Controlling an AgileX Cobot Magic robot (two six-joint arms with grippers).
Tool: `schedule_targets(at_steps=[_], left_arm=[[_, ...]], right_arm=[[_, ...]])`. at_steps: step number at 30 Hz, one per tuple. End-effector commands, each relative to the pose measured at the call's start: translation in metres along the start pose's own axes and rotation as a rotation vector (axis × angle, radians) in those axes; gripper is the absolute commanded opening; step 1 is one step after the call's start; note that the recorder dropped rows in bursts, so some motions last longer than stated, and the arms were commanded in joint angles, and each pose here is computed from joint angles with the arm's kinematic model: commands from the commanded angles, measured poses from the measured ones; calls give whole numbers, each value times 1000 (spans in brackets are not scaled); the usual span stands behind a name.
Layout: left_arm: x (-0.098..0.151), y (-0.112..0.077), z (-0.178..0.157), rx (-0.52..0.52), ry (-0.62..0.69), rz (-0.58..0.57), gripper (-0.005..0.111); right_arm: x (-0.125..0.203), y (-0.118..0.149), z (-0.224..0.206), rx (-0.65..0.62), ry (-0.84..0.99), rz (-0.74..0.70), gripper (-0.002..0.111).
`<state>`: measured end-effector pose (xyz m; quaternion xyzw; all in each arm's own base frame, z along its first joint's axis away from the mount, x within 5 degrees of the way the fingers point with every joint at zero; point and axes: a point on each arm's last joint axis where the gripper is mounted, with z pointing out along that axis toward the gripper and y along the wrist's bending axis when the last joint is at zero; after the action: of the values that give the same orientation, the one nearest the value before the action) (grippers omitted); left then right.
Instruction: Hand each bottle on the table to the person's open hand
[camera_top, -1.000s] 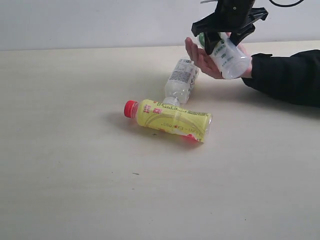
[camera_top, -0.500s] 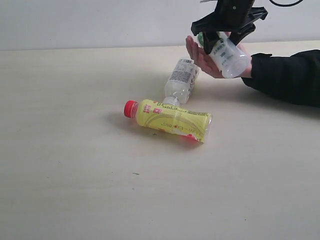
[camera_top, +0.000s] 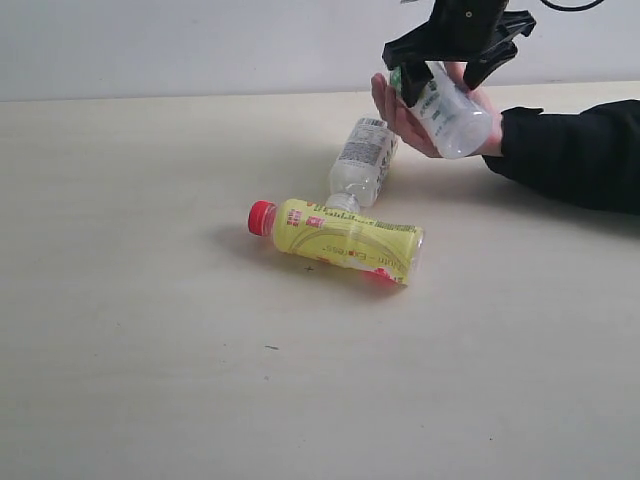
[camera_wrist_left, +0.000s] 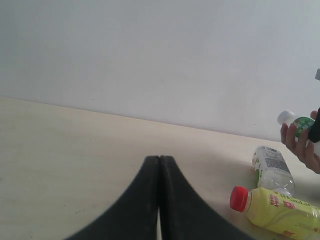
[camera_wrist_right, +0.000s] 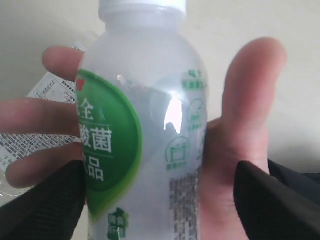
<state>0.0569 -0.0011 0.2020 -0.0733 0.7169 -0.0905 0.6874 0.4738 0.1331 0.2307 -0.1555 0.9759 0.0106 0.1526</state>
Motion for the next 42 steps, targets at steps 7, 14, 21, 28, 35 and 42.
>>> schedule_targets(at_steps=[7, 14, 21, 28, 35, 42], left_arm=[[-1, -1, 0, 11, -14, 6, 0], [-1, -1, 0, 11, -14, 6, 0], [-1, -1, 0, 11, -14, 6, 0], [-1, -1, 0, 11, -14, 6, 0], [-1, -1, 0, 11, -14, 6, 0], [-1, -1, 0, 11, -14, 6, 0]], right_arm=[[0, -3, -71, 16, -121, -22, 75], [25, 0, -109, -10, -131, 28, 17], [93, -1, -142, 16, -192, 46, 0], [184, 10, -166, -47, -377, 38, 0], [279, 22, -182, -134, -595, 10, 0], [369, 37, -217, -261, -843, -24, 0]])
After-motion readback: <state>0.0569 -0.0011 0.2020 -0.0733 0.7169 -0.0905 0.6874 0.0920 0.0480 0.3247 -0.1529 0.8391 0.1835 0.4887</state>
